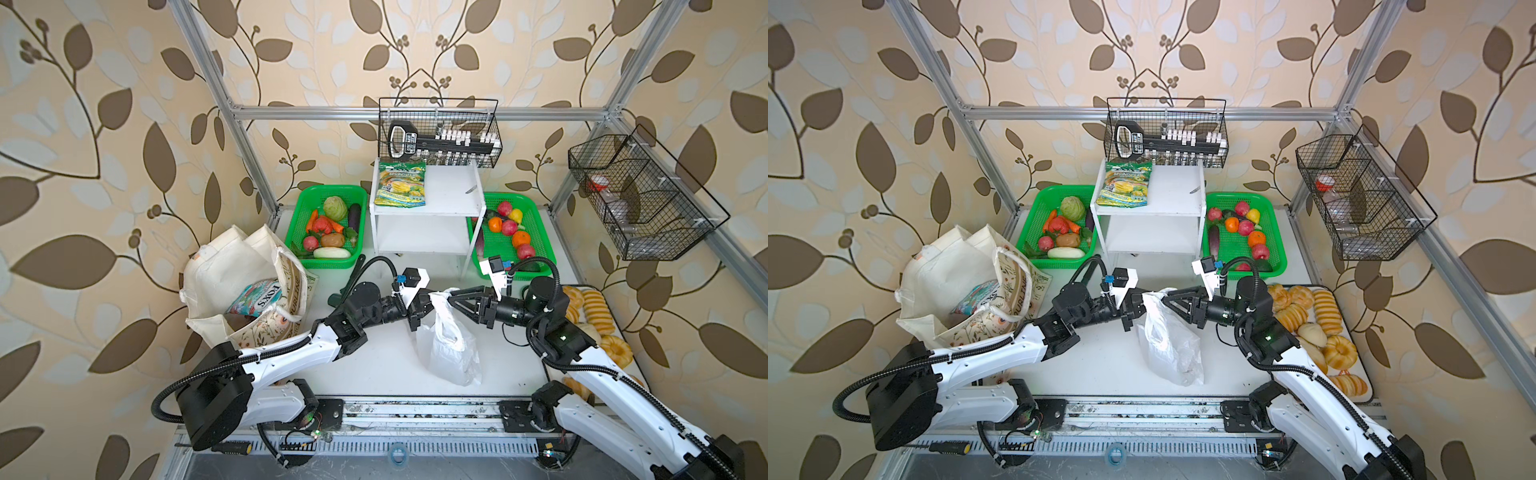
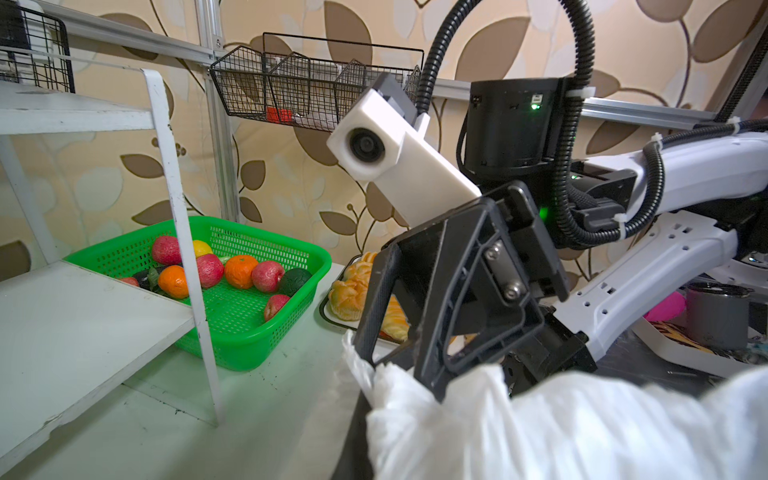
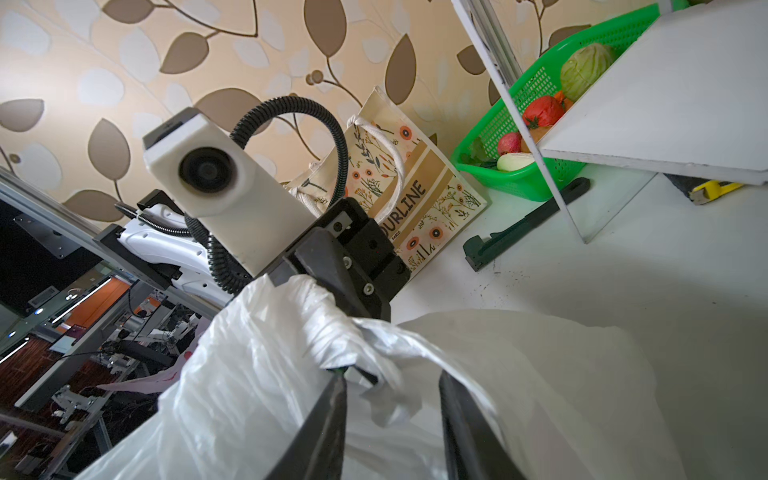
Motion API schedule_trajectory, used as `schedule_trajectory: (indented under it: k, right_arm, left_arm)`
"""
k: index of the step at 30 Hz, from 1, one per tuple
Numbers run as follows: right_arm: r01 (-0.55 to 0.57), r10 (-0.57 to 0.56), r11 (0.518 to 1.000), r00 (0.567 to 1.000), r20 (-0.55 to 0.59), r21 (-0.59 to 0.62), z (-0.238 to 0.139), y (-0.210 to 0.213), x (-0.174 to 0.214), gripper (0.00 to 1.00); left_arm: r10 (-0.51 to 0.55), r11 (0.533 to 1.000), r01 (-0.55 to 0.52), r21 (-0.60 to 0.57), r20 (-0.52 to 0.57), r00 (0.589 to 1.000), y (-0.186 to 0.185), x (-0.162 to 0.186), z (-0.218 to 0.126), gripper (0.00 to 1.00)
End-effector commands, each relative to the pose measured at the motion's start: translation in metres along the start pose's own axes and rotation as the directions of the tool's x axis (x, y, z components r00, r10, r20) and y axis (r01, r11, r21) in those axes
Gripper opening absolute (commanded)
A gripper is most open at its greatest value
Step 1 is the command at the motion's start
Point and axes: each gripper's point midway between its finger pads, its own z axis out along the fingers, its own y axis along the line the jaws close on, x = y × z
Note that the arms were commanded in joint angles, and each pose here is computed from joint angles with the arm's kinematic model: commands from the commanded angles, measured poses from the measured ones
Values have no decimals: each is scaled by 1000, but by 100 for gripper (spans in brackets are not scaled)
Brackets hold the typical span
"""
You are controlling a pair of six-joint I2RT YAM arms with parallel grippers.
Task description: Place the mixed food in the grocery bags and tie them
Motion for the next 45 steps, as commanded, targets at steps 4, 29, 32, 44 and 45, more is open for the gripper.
schedule_trajectory:
  k: [4,29,32,44,45]
  right_arm:
    - [45,-45,996,999,-4,-74,5,19,-4,43]
    - [188,-192,981,976,103,41,-13,19,-21,0]
    - [205,-211,977,972,104,65,-14,18,-22,0]
    - [264,-278,952,957,78,156,-18,10,-23,0]
    - [266,-281,949,957,74,171,-19,9,-24,0]
  left_arm:
    - [28,998,-33,54,91,995,-11,-35,0,0]
    - [2,998,-3,55,9,1000,-14,-24,-3,10]
    - [19,998,-18,53,-25,1000,-14,-20,-4,15]
    - [52,996,-49,74,-48,997,-13,-21,4,0]
    - [53,996,-49,75,-47,997,-13,-21,5,0]
